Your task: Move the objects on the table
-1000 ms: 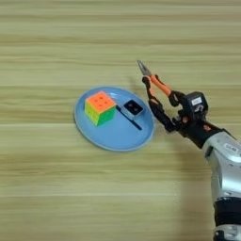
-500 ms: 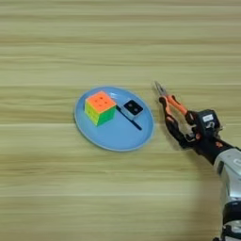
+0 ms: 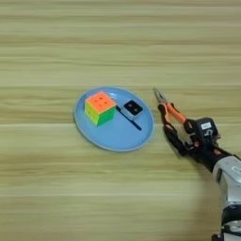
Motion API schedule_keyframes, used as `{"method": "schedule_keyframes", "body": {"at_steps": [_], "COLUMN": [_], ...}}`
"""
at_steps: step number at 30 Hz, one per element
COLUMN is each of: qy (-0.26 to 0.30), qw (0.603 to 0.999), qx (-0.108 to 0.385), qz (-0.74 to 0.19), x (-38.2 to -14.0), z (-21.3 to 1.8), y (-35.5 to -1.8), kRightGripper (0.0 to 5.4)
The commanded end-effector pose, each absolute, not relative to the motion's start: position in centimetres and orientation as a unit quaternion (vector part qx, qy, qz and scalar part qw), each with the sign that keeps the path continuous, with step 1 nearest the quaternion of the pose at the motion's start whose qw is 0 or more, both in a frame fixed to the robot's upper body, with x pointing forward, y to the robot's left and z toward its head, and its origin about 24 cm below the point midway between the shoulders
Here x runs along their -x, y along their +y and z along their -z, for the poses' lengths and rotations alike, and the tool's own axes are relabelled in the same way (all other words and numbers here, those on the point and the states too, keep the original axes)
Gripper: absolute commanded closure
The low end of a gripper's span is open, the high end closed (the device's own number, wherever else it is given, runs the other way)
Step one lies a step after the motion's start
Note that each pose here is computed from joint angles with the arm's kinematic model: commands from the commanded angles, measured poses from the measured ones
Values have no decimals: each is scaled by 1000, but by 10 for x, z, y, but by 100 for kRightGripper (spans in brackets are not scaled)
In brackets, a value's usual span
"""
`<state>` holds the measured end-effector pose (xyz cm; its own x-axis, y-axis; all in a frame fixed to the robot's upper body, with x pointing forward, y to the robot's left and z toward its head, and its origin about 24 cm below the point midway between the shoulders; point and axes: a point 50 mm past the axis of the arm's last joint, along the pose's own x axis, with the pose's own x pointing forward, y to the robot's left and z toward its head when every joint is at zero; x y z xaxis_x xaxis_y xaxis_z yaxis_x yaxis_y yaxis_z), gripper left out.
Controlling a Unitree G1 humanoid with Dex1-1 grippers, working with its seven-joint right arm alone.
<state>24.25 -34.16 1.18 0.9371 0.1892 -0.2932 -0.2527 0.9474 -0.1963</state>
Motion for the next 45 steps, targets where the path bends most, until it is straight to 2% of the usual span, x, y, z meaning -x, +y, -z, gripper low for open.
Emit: {"method": "schedule_keyframes", "body": {"at_steps": [1,10,15,21,24,39,45], "qy": [105,58,4,-56,-67,-30,-33], "qw": [976,982,985,984,981,955,939], "qx": [155,149,141,126,120,135,170], "qz": [-107,-101,-99,-117,-138,-262,-296], "x": [-256,-263,-268,-271,-271,-257,-251], "z": [-39,-53,-70,-87,-90,-81,-86], "y": [-351,-349,-347,-337,-327,-280,-265], "kRightGripper": [151,54,2,2,2,2,2]}}
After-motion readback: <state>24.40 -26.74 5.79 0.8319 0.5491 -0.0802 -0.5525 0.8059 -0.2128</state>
